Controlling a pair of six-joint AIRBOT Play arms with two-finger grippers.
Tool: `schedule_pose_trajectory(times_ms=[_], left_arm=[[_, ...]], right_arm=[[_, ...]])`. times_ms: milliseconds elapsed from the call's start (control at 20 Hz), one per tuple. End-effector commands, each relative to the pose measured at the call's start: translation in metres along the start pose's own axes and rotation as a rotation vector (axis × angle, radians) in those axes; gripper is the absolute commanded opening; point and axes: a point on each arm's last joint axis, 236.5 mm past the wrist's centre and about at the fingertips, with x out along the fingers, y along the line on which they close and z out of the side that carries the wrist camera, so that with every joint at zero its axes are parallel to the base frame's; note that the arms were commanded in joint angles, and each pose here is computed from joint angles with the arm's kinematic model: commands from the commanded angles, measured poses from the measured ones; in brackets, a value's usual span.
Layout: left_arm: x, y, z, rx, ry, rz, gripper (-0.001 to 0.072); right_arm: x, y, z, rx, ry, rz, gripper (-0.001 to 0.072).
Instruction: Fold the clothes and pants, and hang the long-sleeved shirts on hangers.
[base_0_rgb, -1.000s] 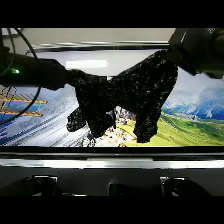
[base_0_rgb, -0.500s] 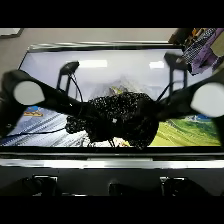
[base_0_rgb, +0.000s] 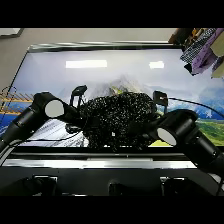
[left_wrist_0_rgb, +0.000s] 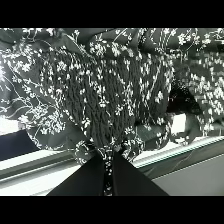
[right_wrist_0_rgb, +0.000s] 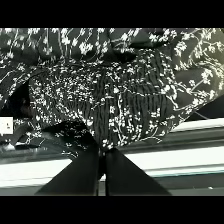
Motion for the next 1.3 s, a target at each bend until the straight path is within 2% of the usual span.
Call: schedule_pose_trajectory(times_ms=[0, 50, 100, 150, 250, 350, 550, 650, 850, 1000, 1250], left_arm=[[0.004, 0.000, 0.001, -0.012, -0.007, -0.007, 0.0045], [0.004, 0.000, 0.002, -0.014, -0.008, -0.007, 0.0144], [0.003, 0.002, 0.003, -0.020, -0.008, -0.007, 0.0346], [0.000, 0.005, 0.004, -0.035, -0.004, -0.009, 0.0513], [-0.015, 0.022, 0.012, -0.079, -0.020, 0.002, 0.0618], [-0.044, 0.055, 0.031, -0.130, -0.102, 0.023, 0.0620], [-0.132, 0.194, 0.058, -0.261, -0.337, 0.231, 0.0618], [-0.161, 0.254, 0.046, -0.301, -0.362, 0.332, 0.0616], [-0.190, 0.330, 0.019, -0.407, -0.369, 0.420, 0.0614], [-0.213, 0.380, 0.013, -0.544, -0.459, 0.486, 0.0616], [-0.261, 0.492, -0.056, -0.796, -0.490, 0.574, 0.0616]], right_arm=[[0.013, 0.001, 0.005, 0.033, -0.024, -0.020, 0.0028], [0.016, 0.005, 0.005, 0.033, -0.017, -0.011, 0.0028], [0.019, 0.010, 0.005, 0.036, -0.012, 0.005, 0.0029], [0.019, 0.015, 0.006, 0.038, -0.016, 0.026, 0.0029], [0.019, 0.019, 0.006, 0.046, -0.017, 0.040, 0.0029], [0.019, 0.019, 0.003, 0.046, -0.003, 0.040, 0.0029], [0.019, 0.021, 0.000, 0.032, 0.010, 0.049, 0.0029], [0.019, 0.022, -0.001, 0.019, 0.015, 0.053, 0.0029], [0.019, 0.022, -0.002, 0.005, 0.016, 0.053, 0.0030], [0.019, 0.022, -0.002, 0.000, 0.016, 0.053, 0.0030], [0.019, 0.022, -0.002, 0.001, 0.016, 0.053, 0.0030]])
